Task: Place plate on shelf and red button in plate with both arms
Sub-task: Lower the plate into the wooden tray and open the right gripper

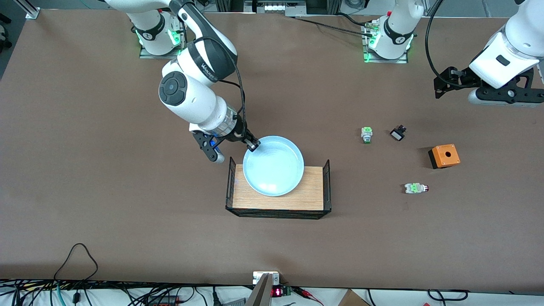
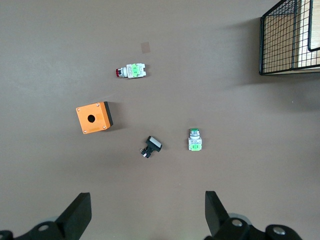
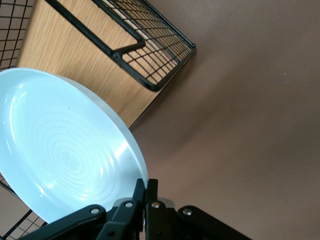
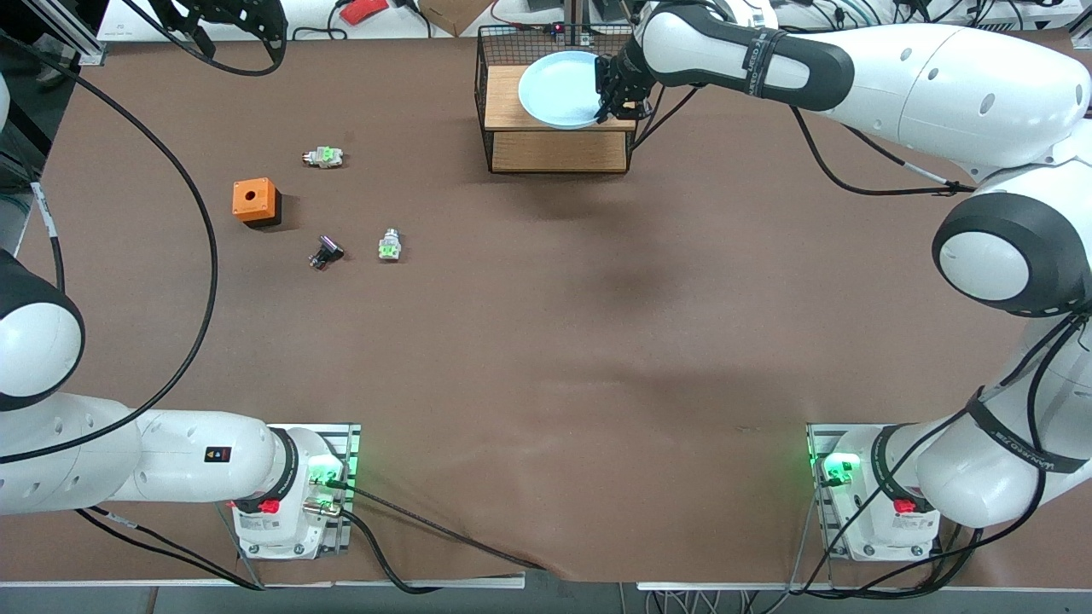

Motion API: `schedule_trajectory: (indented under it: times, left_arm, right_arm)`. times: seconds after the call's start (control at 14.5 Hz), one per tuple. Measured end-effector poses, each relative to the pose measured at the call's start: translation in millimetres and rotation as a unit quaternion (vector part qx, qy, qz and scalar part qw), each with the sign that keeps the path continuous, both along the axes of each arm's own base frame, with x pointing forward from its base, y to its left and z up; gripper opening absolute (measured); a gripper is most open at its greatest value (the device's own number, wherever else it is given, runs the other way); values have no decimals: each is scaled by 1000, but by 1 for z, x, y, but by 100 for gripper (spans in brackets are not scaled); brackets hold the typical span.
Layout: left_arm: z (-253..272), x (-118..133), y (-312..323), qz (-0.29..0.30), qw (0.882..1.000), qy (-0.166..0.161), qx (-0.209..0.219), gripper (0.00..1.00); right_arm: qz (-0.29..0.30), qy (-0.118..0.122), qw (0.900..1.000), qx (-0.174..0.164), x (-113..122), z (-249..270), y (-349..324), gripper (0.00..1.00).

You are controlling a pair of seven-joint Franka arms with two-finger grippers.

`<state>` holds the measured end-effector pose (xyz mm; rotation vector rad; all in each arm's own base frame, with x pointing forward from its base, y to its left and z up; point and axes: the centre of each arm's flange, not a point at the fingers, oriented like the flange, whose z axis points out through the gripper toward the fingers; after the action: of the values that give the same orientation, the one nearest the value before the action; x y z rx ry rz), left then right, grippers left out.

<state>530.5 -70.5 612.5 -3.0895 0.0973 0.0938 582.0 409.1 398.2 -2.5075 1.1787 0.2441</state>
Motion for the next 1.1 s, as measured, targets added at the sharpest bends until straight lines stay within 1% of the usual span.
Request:
schedule_trajectory:
  times: [0.07,0.28,0.55,1.1]
  left_arm:
    - [0,0,0,0,1000,0,0,100]
    - [0,0,0,0,1000,0,0,100]
    - [0,0,0,0,1000,0,0,100]
    - [0,0,0,0,1000,0,0,100]
  right_arm:
    - [-2,-2,1000,-1,3,-2,-3,3]
    - [-14,-22,1000,4,14,-8,-9,3]
    - [-18,-33,999,9,19,-23,-6,3]
    - [-12,-31,999,8,15,-34,3,3]
